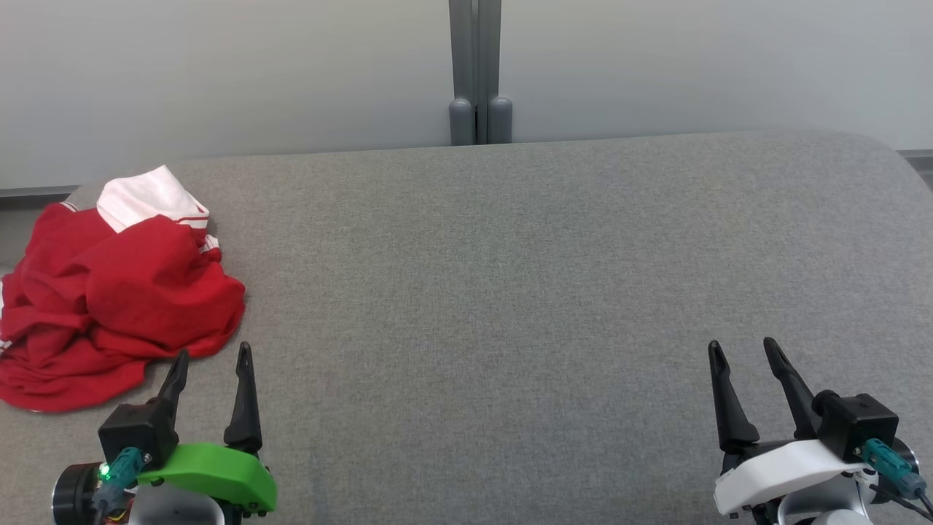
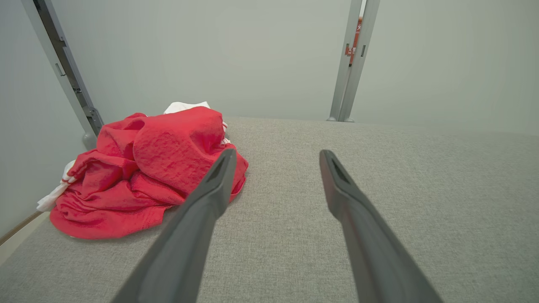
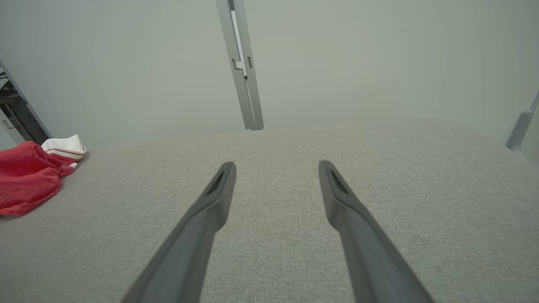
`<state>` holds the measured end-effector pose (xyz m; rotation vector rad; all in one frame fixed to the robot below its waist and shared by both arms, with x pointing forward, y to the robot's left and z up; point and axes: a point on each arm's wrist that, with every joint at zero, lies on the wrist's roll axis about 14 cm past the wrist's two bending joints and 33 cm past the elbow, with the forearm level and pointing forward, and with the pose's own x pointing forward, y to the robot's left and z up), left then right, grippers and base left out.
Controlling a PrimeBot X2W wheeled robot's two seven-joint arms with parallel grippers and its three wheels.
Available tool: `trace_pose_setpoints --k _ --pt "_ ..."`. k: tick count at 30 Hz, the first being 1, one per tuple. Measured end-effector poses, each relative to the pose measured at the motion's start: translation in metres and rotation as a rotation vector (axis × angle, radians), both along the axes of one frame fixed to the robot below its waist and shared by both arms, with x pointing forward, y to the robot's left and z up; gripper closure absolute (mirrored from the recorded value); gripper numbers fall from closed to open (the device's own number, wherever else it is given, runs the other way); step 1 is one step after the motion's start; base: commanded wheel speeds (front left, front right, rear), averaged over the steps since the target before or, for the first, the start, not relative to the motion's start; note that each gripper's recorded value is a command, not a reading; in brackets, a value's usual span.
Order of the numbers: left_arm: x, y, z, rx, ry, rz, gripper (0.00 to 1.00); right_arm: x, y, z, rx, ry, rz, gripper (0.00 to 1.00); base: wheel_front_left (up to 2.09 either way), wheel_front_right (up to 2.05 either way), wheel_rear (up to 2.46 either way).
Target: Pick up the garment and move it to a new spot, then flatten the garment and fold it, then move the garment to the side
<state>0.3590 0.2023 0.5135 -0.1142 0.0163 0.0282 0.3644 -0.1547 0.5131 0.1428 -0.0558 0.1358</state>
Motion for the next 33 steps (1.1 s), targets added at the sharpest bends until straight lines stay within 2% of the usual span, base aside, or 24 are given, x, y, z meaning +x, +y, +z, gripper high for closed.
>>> trace_pose_setpoints --k 16,33 --pt "-0.004 0.004 -0.002 -0.003 0.003 0.020 0.00 0.001 0.002 -0.001 -0.003 0.008 0.007 0.00 0.00 0.00 0.00" --pt "-0.033 0.052 0.002 0.019 -0.026 0.166 0.00 0.015 0.049 -0.005 0.002 0.018 0.147 0.00 0.00 0.00 0.00"
